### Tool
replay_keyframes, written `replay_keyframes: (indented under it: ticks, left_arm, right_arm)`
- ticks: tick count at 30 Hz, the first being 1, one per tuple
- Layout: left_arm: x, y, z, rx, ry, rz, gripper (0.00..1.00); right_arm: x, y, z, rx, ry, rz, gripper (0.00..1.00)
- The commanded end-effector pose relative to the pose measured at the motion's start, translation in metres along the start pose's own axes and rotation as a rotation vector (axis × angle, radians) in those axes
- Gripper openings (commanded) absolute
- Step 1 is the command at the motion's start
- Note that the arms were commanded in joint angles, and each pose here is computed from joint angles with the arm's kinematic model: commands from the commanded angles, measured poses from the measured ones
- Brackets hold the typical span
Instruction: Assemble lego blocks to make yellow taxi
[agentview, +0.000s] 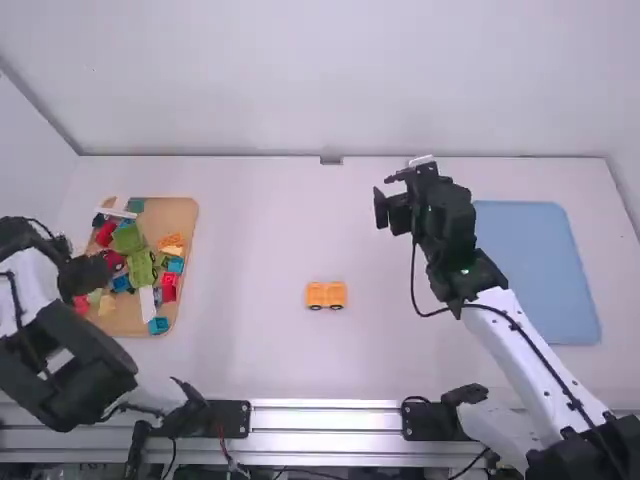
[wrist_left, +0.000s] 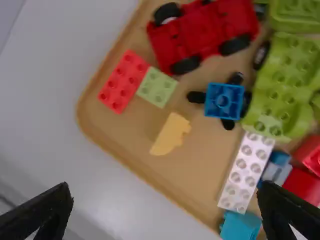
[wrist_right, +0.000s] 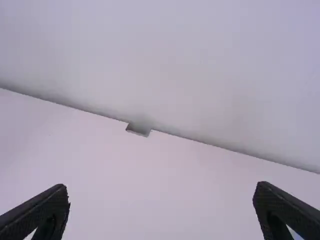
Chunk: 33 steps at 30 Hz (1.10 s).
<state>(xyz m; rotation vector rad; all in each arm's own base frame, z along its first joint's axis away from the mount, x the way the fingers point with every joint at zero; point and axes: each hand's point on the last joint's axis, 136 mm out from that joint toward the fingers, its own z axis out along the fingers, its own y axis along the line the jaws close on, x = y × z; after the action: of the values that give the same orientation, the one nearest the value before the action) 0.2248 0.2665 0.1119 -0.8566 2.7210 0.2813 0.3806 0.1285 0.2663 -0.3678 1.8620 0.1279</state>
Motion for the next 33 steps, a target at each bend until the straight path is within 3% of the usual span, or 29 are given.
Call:
replay_keyframes:
  ticks: [1, 3, 10, 17, 33]
  left_arm:
    - [-0.005, -0.016, -0.003, 0.133, -0.054, 0.234, 0.94]
    - [-0.003, -0.012, 0.002, 0.134, -0.041, 0.284, 0.84]
    - [0.012, 0.005, 0.039, 0.081, 0.122, 0.360, 0.73]
    - [0.022, 0.001, 0.074, 0.131, 0.202, 0.381, 0.57]
    - [0.031, -0.001, 0.117, 0.138, 0.213, 0.372, 0.55]
  right_arm:
    - [-0.018, -0.003, -0.001, 0.008, -0.038, 0.005, 0.98]
    - [-0.019, -0.004, -0.001, 0.010, -0.040, 0.006, 0.98]
    - [-0.020, -0.015, -0.001, 0.035, -0.046, 0.016, 0.99]
    - [-0.019, -0.016, -0.001, 0.039, -0.045, 0.016, 0.98]
    - [-0.018, -0.017, -0.001, 0.041, -0.037, 0.017, 0.98]
